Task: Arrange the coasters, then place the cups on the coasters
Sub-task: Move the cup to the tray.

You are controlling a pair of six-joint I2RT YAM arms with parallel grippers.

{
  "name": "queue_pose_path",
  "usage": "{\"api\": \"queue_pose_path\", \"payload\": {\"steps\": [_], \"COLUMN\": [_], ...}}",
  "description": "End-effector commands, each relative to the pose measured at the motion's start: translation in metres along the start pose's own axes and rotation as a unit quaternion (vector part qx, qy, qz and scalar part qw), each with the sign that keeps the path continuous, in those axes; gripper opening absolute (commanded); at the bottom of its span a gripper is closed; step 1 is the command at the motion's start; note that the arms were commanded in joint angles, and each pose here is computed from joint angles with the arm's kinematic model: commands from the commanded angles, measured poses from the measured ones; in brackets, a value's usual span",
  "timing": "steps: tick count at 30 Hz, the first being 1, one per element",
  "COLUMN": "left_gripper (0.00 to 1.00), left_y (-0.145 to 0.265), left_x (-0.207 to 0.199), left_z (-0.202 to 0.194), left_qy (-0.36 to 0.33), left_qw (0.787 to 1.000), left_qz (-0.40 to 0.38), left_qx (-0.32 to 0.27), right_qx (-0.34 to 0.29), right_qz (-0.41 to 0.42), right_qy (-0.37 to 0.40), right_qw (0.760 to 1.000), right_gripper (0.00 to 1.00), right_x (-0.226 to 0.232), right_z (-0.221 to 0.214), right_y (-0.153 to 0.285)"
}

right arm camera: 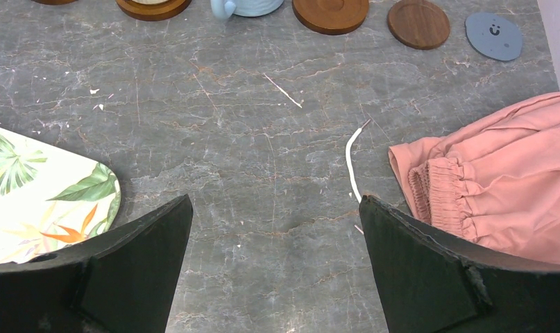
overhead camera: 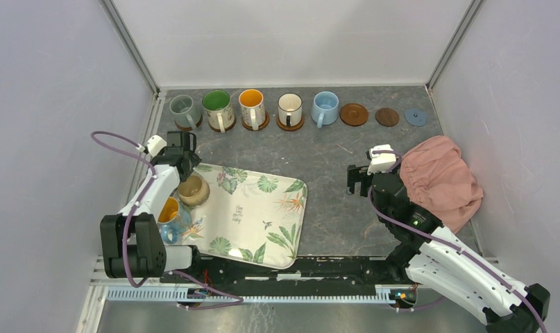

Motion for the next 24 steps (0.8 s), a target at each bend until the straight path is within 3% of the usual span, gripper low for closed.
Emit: {"api": "queue_pose_path", "payload": {"steps": [1,16,24], "left_gripper": [1.00,1.00,1.00], "left_y": [0.011,0.049,0.096], "left_x": [-0.016,-0.055,-0.059], "left_z": [-0.013,-0.077,-0.126], "left_qy": [-0.012,-0.085,-0.140], "left_qw": [0.999,0.988,0.972], "left_qz": [-0.043,-0.112,-0.163], "left_qx": [0.015,0.057,0.094], "right_qx": [-0.014,-0.015,-0.015], "right_qz": [-0.007,-0.015,-0.016], "right_qy": [-0.007,-0.012,-0.023], "right_qw": [1.000,1.000,0.999], "right_gripper": [0.98,0.98,0.98], "right_x": [-0.003,-0.008,-0.009], "right_z": [0.006,0.007,0.008], "right_y": [0.000,0.005,0.008]}}
Point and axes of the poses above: each gripper's point midway between its finger pads, its own y axis back along the fingers, its own x axis along the line the jaws close on, z = x × y, the point moved 4 cm from there along y, back along the fingers, and after that the axes turned 12 degrees about y, right-handed, at the moved point
